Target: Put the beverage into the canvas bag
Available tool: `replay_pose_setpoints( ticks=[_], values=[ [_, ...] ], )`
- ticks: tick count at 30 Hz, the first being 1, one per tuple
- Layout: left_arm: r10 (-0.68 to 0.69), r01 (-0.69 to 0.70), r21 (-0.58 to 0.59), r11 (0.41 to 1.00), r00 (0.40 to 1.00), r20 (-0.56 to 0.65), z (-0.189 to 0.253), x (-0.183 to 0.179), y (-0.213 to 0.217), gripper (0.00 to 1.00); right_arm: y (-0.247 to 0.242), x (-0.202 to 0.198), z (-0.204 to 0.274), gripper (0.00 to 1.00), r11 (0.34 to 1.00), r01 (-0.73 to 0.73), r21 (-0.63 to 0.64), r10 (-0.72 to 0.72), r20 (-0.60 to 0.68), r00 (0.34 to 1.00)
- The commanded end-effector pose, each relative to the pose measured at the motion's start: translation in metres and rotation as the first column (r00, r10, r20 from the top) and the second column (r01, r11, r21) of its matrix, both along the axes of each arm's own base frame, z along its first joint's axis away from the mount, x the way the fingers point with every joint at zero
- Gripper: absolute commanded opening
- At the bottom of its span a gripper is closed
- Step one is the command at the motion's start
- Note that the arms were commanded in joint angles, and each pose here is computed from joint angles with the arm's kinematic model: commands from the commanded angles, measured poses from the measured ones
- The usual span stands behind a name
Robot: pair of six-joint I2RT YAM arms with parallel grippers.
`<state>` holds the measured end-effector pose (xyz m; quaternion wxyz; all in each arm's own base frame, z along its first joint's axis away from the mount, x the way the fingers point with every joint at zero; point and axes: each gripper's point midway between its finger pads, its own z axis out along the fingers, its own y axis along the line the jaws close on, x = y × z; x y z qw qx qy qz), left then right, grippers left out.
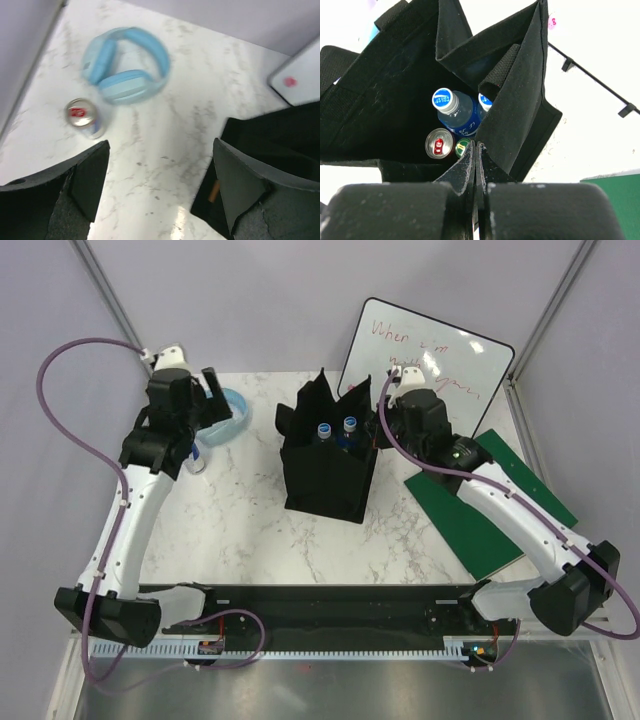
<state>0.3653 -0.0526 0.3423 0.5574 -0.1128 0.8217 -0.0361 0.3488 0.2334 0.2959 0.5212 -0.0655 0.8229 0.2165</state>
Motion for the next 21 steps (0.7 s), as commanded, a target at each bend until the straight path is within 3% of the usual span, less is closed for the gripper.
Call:
replay_pose_setpoints(
  ticks=[1, 7, 10, 21],
  values=[
    [0.26, -0.264, -0.031, 0.964, 0.962, -0.079, -0.029, -0.007, 0.07, 0.91, 0.002, -0.009, 0.015, 0.0, 0.999, -0.039, 0.027, 0.038, 0.05, 0.998],
    [0.325, -0.372, -0.107, 0.922, 0.894, -0.309, -0.11, 0.006, 0.117, 0.94, -0.001, -0.013, 0.02, 0.0, 0.999, -0.039, 0.032, 0.036, 0.071, 0.997],
    [0.362, -0.414, -0.078, 0.907, 0.861, -0.358, -0.13, 0.017, 0.133, 0.96, 0.0, -0.017, 0.023, 0.0, 0.997, -0.056, 0.046, 0.052, 0.076, 0.996],
    [0.277, -0.34, -0.054, 0.939, 0.839, -0.468, -0.178, 0.058, 0.138, 0.94, 0.005, -0.017, 0.017, 0.0, 0.995, -0.07, 0.073, 0.065, 0.073, 0.995]
  ],
)
